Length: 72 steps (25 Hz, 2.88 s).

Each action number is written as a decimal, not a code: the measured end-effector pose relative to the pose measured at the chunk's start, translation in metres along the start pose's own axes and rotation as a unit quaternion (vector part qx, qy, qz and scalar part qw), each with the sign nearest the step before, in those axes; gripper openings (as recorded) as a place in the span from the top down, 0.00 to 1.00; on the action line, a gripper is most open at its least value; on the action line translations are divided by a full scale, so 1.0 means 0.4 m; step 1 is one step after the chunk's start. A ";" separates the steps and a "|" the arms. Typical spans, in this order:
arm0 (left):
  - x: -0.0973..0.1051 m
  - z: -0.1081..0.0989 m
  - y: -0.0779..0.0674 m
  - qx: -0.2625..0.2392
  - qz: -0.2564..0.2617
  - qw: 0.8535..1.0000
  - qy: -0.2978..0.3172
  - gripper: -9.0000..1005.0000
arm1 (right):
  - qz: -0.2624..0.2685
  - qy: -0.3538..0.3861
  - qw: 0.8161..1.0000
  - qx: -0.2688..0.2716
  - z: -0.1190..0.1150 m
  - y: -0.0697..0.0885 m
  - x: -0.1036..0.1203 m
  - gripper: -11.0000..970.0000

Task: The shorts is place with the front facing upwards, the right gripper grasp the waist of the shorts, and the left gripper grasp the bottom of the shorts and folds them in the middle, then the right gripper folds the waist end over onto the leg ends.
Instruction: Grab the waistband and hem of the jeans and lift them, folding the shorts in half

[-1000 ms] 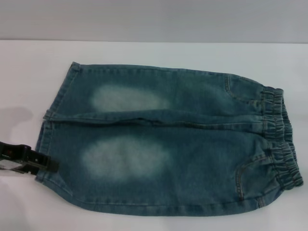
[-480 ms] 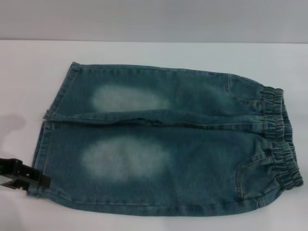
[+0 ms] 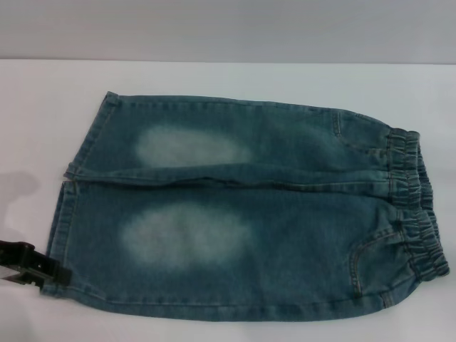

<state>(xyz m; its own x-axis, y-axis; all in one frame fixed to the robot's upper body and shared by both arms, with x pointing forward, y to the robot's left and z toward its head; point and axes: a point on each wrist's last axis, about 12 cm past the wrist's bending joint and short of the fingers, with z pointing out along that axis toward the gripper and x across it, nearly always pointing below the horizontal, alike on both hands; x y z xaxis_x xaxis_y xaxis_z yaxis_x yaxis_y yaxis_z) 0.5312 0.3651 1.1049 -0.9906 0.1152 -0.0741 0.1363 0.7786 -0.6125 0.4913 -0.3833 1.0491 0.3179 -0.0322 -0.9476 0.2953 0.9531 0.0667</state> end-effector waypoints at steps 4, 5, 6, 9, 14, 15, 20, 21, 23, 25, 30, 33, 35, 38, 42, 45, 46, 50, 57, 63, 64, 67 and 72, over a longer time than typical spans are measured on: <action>-0.007 -0.001 -0.003 -0.012 0.004 1.000 -0.001 0.49 | 0.002 0.004 1.000 0.004 -0.006 -0.003 0.003 0.39; -0.009 0.000 -0.005 -0.015 0.007 1.000 -0.001 0.53 | 0.002 0.004 1.000 0.005 -0.007 -0.004 0.003 0.39; -0.010 -0.001 -0.005 -0.016 0.007 1.000 -0.002 0.57 | 0.002 0.004 1.000 0.007 -0.008 -0.005 0.003 0.39; -0.014 -0.001 -0.008 -0.021 0.010 1.000 -0.004 0.69 | 0.002 0.005 1.000 0.010 -0.011 -0.007 0.004 0.39; -0.014 -0.001 -0.010 -0.020 0.009 1.000 -0.002 0.89 | 0.001 0.006 1.000 0.014 -0.017 -0.014 0.004 0.39; -0.014 0.001 -0.012 -0.020 0.009 1.000 0.003 0.95 | 0.000 0.007 1.000 0.015 -0.018 -0.015 0.004 0.39; -0.022 -0.002 -0.018 -0.028 0.013 1.000 -0.002 0.95 | 0.045 0.005 0.999 0.012 -0.022 -0.033 0.000 0.39; -0.022 -0.002 -0.018 -0.028 0.013 1.000 -0.002 0.95 | 0.066 0.004 0.998 0.006 -0.022 -0.042 -0.004 0.39; -0.028 -0.005 -0.021 -0.027 0.015 0.999 -0.008 0.95 | 0.096 0.002 0.995 -0.009 -0.019 -0.059 -0.014 0.39; -0.036 -0.007 -0.026 -0.025 0.016 0.999 -0.013 0.95 | 0.147 0.002 0.988 -0.050 -0.009 -0.089 -0.038 0.39; -0.061 -0.008 -0.045 -0.013 0.022 0.999 -0.027 0.95 | 0.223 0.062 0.950 -0.209 0.050 -0.137 -0.125 0.39; -0.076 -0.009 -0.057 -0.011 0.029 0.999 -0.030 0.94 | 0.241 0.145 0.906 -0.316 0.099 -0.147 -0.184 0.39; -0.086 -0.011 -0.065 -0.010 0.032 0.999 -0.031 0.94 | 0.239 0.208 0.871 -0.375 0.135 -0.145 -0.220 0.40; -0.095 -0.015 -0.072 -0.011 0.034 0.999 -0.033 0.94 | 0.211 0.314 0.823 -0.423 0.185 -0.132 -0.258 0.40; -0.103 -0.016 -0.080 -0.011 0.038 0.999 -0.035 0.94 | 0.147 0.408 0.767 -0.474 0.217 -0.084 -0.268 0.40; -0.106 -0.014 -0.083 -0.008 0.040 0.999 -0.036 0.94 | 0.102 0.463 0.720 -0.508 0.229 -0.039 -0.256 0.40; -0.108 -0.013 -0.086 -0.007 0.041 0.998 -0.037 0.94 | 0.083 0.481 0.703 -0.517 0.234 -0.023 -0.251 0.40; -0.114 -0.013 -0.092 -0.001 0.045 0.998 -0.042 0.93 | 0.022 0.542 0.645 -0.539 0.236 0.028 -0.226 0.40; -0.121 -0.007 -0.099 0.002 0.049 0.998 -0.048 0.93 | -0.045 0.616 0.571 -0.541 0.216 0.113 -0.170 0.40; -0.128 -0.006 -0.103 0.006 0.051 0.997 -0.058 0.93 | -0.092 0.640 0.538 -0.541 0.200 0.167 -0.133 0.40; -0.128 -0.006 -0.103 0.007 0.051 0.997 -0.058 0.93 | -0.100 0.643 0.533 -0.541 0.198 0.173 -0.129 0.40; -0.129 -0.005 -0.104 0.007 0.051 0.997 -0.058 0.93 | -0.113 0.648 0.526 -0.539 0.200 0.179 -0.126 0.40; -0.128 -0.002 -0.105 0.009 0.051 0.997 -0.057 0.92 | -0.131 0.655 0.519 -0.533 0.206 0.180 -0.127 0.40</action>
<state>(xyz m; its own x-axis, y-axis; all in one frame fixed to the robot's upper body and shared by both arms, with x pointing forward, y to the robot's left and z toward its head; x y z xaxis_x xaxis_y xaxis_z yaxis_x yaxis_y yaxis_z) 0.5763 0.3270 1.1353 -0.9666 0.1214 -0.2259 0.2376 0.7554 -0.6107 0.5707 -0.3379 1.1280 -0.6995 -0.6361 -0.3258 -0.7146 0.6153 0.3329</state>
